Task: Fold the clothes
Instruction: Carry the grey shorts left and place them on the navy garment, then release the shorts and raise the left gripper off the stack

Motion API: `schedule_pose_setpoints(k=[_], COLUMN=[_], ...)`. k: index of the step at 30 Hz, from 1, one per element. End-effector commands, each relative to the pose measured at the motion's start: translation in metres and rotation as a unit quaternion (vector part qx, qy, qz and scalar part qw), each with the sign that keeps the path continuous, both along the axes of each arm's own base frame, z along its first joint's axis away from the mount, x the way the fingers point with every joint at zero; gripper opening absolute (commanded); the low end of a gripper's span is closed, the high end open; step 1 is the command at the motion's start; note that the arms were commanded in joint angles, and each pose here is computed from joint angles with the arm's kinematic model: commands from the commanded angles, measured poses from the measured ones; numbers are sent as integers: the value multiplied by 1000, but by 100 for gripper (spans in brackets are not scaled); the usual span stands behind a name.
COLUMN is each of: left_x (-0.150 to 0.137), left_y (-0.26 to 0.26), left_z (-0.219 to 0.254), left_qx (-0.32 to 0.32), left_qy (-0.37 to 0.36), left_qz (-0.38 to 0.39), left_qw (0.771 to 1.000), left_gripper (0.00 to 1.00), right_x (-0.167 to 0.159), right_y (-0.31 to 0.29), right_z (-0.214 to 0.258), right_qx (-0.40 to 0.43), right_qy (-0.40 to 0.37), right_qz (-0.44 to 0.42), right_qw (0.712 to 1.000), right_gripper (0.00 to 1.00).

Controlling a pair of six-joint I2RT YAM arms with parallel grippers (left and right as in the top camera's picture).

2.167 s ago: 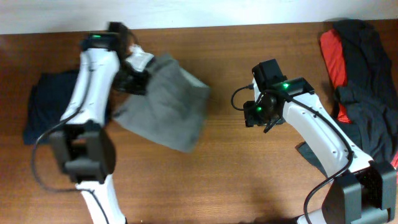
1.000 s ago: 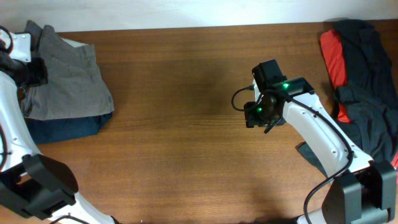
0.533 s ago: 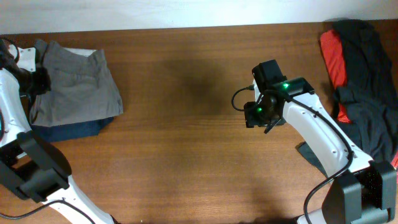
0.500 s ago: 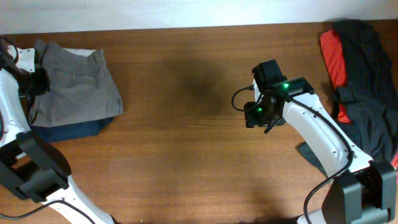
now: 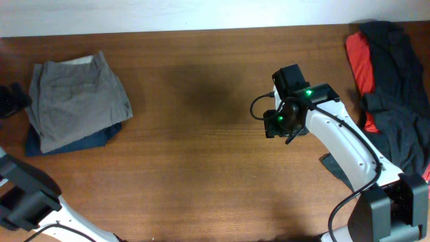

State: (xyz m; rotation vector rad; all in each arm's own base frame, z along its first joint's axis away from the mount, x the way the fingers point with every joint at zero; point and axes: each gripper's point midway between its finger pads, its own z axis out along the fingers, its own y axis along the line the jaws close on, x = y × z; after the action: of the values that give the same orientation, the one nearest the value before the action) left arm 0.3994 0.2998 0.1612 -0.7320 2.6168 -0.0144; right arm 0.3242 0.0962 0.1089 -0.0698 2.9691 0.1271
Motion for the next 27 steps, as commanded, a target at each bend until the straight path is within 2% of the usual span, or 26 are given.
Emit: schedule_pose_setpoints(k=[1,4,7,10,11,12,20,24,27], left_x=[19,35,50,64,67,69,80,63,43], left_y=[-23,-55,-93,-144,-157,-172,-289,-335,-353], left_z=[29,37,42,40,40,39,28,19,13], left_qx=[-44,-86,-114,-127,-129,-132,-104,-94,-91], left_qy=[-61,-93,-107,-95,-90,-84,-29,20,66], left_qz=[-16,-56,-118,-178,-190,-205,-318,-359,-375], left_qw=[997,990,981,971,969,966,942,928,920], left_gripper=[99,99,99,99,99,99,99,99,100], right_x=[8,8,8,8,8,8,36,51,48], right_y=[-4,-4,-3,-3,-2,0,9,5,-7], right_z=[10,10,10,10,10,10,19,32,48], right_qx=[-5,-5,-5,-4,1,5,25,31,27], right_qy=[-22,-22,-22,-22,-21,-22,-81,-109,-96], right_qz=[0,0,0,0,1,2,3,-8,-22], right_qw=[1000,1000,1000,1000,1000,1000,996,994,995], right_gripper=[59,61,69,84,96,99,99,99,99])
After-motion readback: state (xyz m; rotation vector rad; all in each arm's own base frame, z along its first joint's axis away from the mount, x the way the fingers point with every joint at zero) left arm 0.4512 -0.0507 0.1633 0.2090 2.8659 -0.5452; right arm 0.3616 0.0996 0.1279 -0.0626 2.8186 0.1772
